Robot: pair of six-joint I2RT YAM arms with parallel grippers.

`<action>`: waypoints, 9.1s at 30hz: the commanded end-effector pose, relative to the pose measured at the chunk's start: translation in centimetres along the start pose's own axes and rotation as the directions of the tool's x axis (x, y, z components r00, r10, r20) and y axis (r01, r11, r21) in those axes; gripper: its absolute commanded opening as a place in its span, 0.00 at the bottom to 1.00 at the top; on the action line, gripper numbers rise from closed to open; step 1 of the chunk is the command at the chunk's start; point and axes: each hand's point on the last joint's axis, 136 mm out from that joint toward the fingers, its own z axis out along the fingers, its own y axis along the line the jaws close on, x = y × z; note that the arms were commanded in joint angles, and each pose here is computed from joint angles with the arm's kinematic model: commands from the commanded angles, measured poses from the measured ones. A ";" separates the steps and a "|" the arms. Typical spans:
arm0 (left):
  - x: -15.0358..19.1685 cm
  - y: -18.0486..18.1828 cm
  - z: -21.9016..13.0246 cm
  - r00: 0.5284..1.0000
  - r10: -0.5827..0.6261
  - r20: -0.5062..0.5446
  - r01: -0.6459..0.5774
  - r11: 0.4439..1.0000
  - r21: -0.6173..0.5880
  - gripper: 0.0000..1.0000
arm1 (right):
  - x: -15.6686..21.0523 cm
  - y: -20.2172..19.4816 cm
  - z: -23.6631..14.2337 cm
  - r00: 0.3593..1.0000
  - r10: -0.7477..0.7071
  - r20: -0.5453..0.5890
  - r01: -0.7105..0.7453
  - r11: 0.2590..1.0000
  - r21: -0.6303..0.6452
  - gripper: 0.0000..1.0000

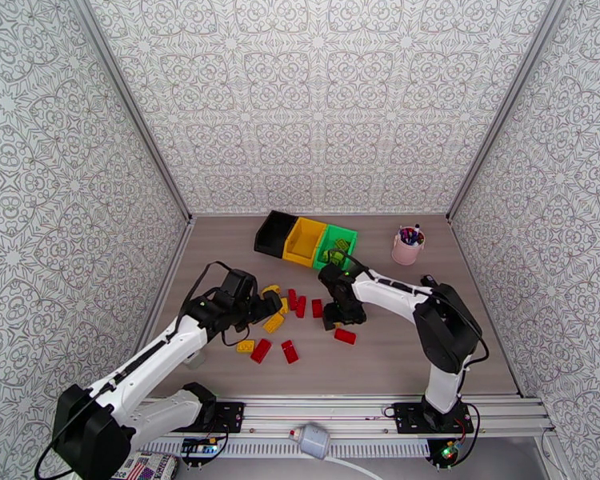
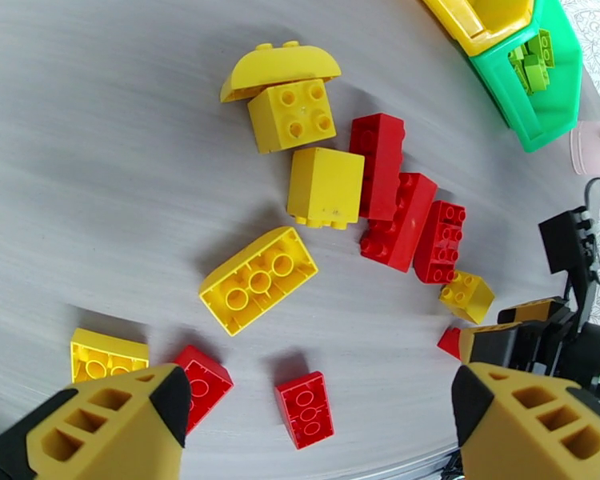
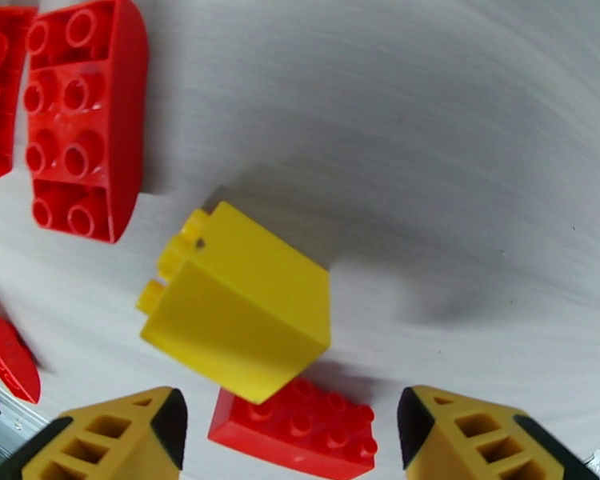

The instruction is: Sort the legos into containers by color

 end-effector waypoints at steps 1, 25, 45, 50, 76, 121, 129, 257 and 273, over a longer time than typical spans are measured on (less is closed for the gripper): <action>-0.1 0.0 0.0 1.000 -0.010 -0.012 0.010 1.000 0.014 0.92 | -1.0 0.2 0.2 1.000 -0.025 0.014 0.025 0.999 0.027 0.74; -1.2 -1.1 0.8 0.999 -0.010 -0.035 0.010 1.000 0.021 0.92 | -4.2 0.3 0.8 0.998 0.058 0.012 -0.057 0.997 -0.049 0.34; -8.7 -4.9 0.6 0.998 -0.055 0.000 0.054 0.989 0.139 0.92 | -12.7 4.8 -9.3 0.945 0.272 0.179 -0.157 0.862 -0.482 0.27; -11.3 -7.0 1.8 0.996 -0.092 -0.018 0.094 0.969 0.230 0.92 | -17.6 5.4 -11.5 0.903 0.386 0.189 -0.187 0.748 -0.637 0.28; -19.2 -12.7 5.5 0.991 -0.130 -0.014 0.126 0.924 0.360 0.91 | -29.8 4.2 -15.9 0.813 0.549 0.193 -0.181 0.554 -0.813 0.57; 2.2 2.7 8.9 0.810 0.427 -0.402 -0.542 0.807 -0.235 0.62 | 5.3 -0.2 -9.7 0.941 0.285 0.184 -0.195 0.898 -0.393 0.56; 1.9 2.9 10.6 0.776 0.433 -0.458 -0.580 0.776 -0.249 0.60 | 6.2 -0.9 -9.8 0.933 0.306 0.190 -0.215 0.896 -0.388 0.56; 3.7 10.6 4.7 0.799 -0.601 -0.037 0.585 0.790 -0.183 0.87 | -0.9 7.8 -10.0 0.960 0.210 0.186 -0.113 0.896 -0.430 0.59; 3.2 10.7 5.1 0.913 -0.370 -0.171 0.289 0.883 -0.369 0.74 | -1.5 8.0 -9.1 0.961 0.216 0.176 -0.124 0.897 -0.424 0.58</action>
